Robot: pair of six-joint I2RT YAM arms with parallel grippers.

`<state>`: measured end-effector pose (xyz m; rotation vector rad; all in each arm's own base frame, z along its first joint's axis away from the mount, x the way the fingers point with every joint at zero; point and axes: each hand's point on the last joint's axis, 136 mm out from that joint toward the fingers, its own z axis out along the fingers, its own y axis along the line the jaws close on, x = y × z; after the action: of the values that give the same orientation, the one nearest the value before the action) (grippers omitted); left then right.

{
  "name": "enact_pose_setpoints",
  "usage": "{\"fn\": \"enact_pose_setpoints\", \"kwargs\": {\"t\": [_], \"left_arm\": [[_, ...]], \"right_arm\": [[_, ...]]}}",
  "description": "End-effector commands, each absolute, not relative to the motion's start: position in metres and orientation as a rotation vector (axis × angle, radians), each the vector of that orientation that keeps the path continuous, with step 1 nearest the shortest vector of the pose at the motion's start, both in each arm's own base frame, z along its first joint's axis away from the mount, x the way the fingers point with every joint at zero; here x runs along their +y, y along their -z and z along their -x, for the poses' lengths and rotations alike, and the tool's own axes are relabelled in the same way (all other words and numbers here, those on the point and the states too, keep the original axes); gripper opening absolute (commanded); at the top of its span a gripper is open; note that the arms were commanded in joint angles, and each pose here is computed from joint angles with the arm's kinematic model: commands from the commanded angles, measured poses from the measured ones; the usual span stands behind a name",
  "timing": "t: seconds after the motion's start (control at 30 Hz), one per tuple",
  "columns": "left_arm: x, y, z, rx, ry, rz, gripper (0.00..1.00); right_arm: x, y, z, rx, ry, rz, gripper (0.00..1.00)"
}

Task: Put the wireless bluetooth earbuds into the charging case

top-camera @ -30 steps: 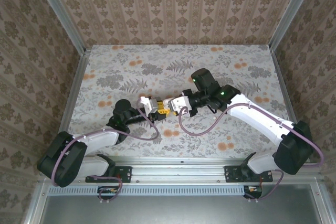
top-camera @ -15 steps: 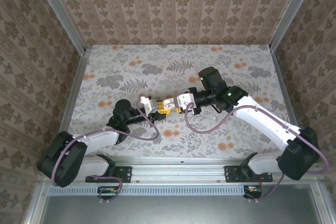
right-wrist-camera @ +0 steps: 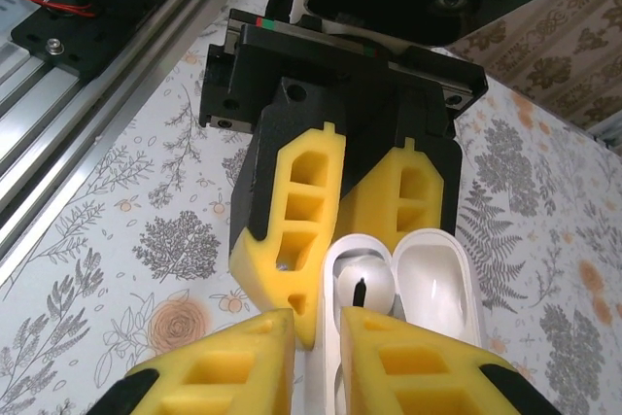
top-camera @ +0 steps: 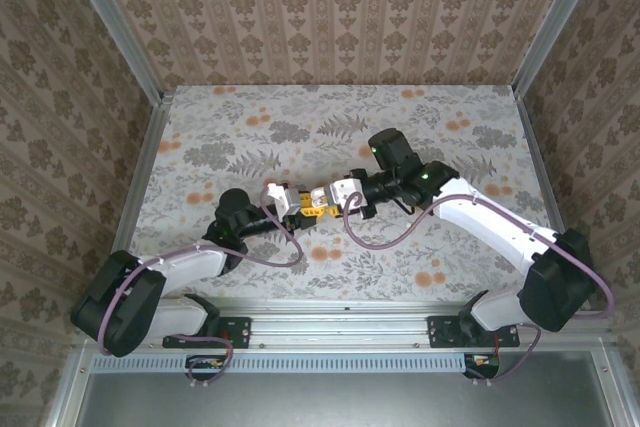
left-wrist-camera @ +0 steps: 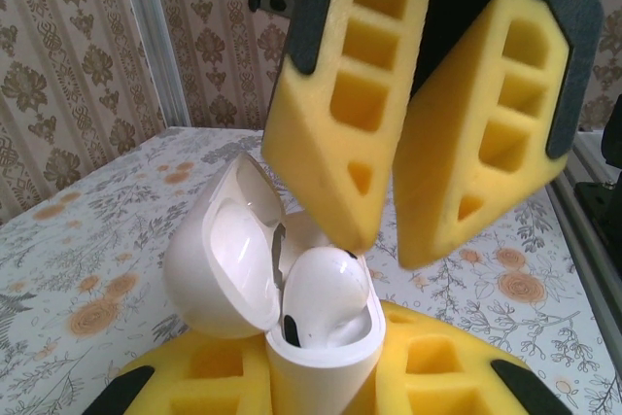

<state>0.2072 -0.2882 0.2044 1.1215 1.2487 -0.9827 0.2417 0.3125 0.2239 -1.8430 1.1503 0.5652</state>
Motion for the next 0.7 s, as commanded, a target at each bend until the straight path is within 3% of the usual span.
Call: {"fn": "enact_pose_setpoints", "kwargs": {"t": [0.0,0.27,0.67], "left_arm": [[-0.289,-0.216,-0.207,1.199,0.967,-1.141,0.00],[-0.285,-0.207,-0.212,1.230,0.911,-1.125,0.00],[-0.275,-0.184,-0.241,1.392,0.772,-1.032,0.00]], "right_arm": [[0.322,-0.230,-0.239,1.130,-0.610,1.834,0.21],[0.319,-0.240,-0.248,1.193,-0.656,1.744,0.22],[0.273,-0.240,-0.275,1.790,-0.735,1.191,0.28]]}}
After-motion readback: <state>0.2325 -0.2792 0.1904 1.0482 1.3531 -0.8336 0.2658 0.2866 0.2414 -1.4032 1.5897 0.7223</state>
